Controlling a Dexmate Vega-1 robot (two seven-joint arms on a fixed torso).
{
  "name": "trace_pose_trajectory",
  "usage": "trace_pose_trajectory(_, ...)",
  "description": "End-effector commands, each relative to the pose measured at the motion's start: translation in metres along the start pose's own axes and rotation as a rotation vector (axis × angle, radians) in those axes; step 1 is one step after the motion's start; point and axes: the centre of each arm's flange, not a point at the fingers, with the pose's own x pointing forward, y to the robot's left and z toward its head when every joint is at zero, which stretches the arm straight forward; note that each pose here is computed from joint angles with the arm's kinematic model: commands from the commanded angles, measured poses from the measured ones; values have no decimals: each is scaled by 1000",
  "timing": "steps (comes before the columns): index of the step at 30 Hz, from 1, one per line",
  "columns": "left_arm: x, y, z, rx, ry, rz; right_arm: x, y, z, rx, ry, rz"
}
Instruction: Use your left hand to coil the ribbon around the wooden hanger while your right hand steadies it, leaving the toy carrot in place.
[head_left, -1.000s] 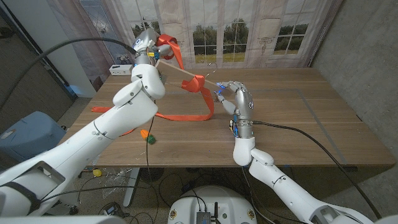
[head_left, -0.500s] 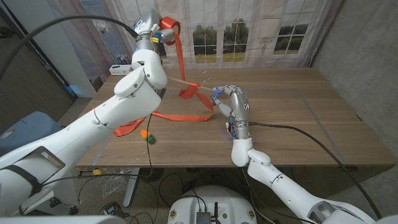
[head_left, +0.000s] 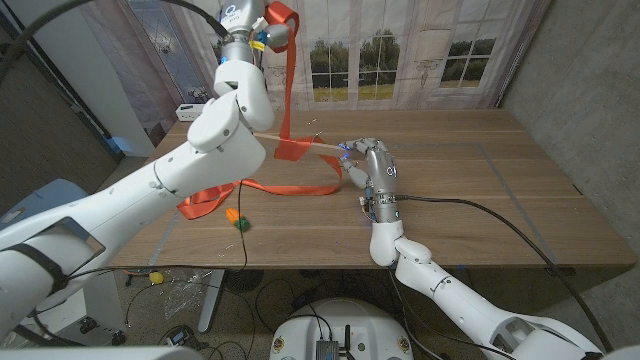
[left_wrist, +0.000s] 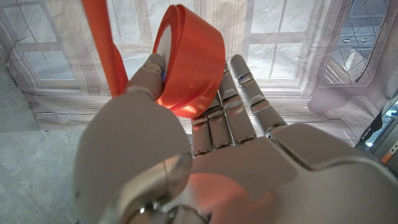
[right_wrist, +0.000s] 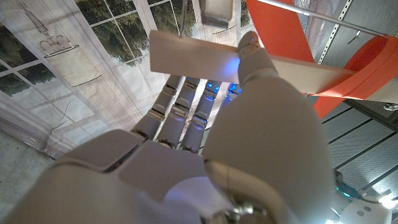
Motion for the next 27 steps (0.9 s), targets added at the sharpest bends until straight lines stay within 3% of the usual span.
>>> trace_pose_trajectory(1, -13, 8, 32, -38, -121, -3, 9, 11, -5, -61, 38, 23)
trace_pose_trajectory(14, -44, 14, 39, -218, -215, -113, 25, 17, -14, -103, 118, 44)
trace_pose_trajectory(27, -78, 11, 22, -372, -232, -222, 42, 11, -22, -175, 194, 14)
